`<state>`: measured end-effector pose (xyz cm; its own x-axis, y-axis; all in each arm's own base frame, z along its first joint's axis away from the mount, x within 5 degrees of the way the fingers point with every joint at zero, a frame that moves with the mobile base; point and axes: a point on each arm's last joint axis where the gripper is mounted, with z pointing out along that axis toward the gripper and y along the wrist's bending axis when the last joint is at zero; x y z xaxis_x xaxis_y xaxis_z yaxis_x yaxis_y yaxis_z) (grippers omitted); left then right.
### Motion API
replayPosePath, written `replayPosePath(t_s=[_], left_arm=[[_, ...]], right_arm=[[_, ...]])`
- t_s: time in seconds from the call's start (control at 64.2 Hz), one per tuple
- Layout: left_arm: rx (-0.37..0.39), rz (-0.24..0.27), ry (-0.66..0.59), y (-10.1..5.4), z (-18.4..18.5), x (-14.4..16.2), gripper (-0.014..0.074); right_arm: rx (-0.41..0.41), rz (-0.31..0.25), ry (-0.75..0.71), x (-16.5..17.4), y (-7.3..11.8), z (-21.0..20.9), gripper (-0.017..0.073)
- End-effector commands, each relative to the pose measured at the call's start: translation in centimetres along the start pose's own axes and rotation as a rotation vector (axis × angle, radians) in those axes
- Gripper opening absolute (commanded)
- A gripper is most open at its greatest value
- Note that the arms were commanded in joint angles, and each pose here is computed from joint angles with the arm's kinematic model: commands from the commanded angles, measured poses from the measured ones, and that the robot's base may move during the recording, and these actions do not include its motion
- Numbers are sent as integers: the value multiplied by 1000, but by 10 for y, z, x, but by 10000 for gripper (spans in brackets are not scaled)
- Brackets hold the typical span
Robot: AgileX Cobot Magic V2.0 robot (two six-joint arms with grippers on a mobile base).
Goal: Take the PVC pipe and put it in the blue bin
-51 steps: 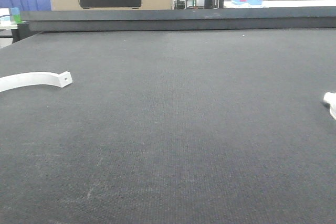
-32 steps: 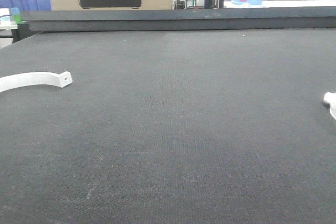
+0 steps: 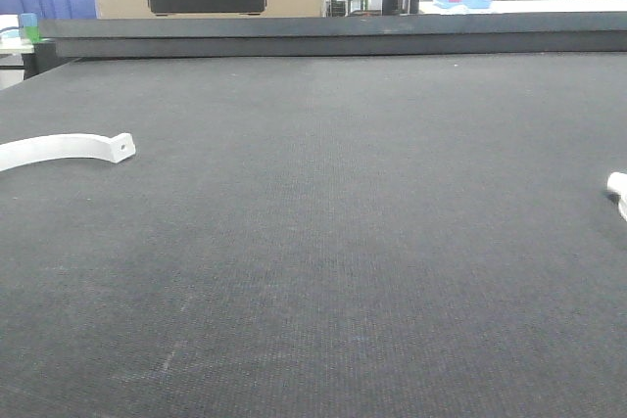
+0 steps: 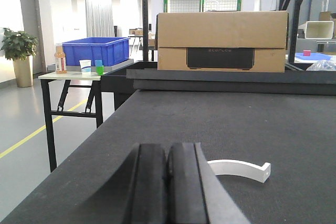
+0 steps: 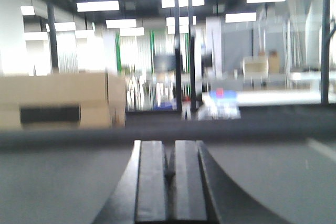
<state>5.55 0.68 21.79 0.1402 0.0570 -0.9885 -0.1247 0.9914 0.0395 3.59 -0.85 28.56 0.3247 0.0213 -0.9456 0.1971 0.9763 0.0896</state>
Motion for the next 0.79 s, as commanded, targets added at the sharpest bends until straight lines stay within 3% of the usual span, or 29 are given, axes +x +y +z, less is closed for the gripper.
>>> replayPosePath(t_s=[0.0,0.171,0.327,0.514,0.639,0.779], left_arm=[[-4,-7,-18,0,0,-2,-111],[-4,-7,-18,0,0,-2,-111],[-4,-7,-18,0,0,-2,-111],[-4,-7,-21,0,0,-3,-111],[-8,-7,-60,1,0,-6,-111],[-9,-7,-64,1,0,-7,-111]], right_arm=[[-11,-5,-15,-24,3,0,-162],[-22,-70,137,-51,8,18,-162],[-33,-70,311,-71,11,50,-162],[-41,-71,574,-72,13,95,-162],[-41,-64,650,-65,13,115,-162],[-36,-51,622,-61,13,127,-162]])
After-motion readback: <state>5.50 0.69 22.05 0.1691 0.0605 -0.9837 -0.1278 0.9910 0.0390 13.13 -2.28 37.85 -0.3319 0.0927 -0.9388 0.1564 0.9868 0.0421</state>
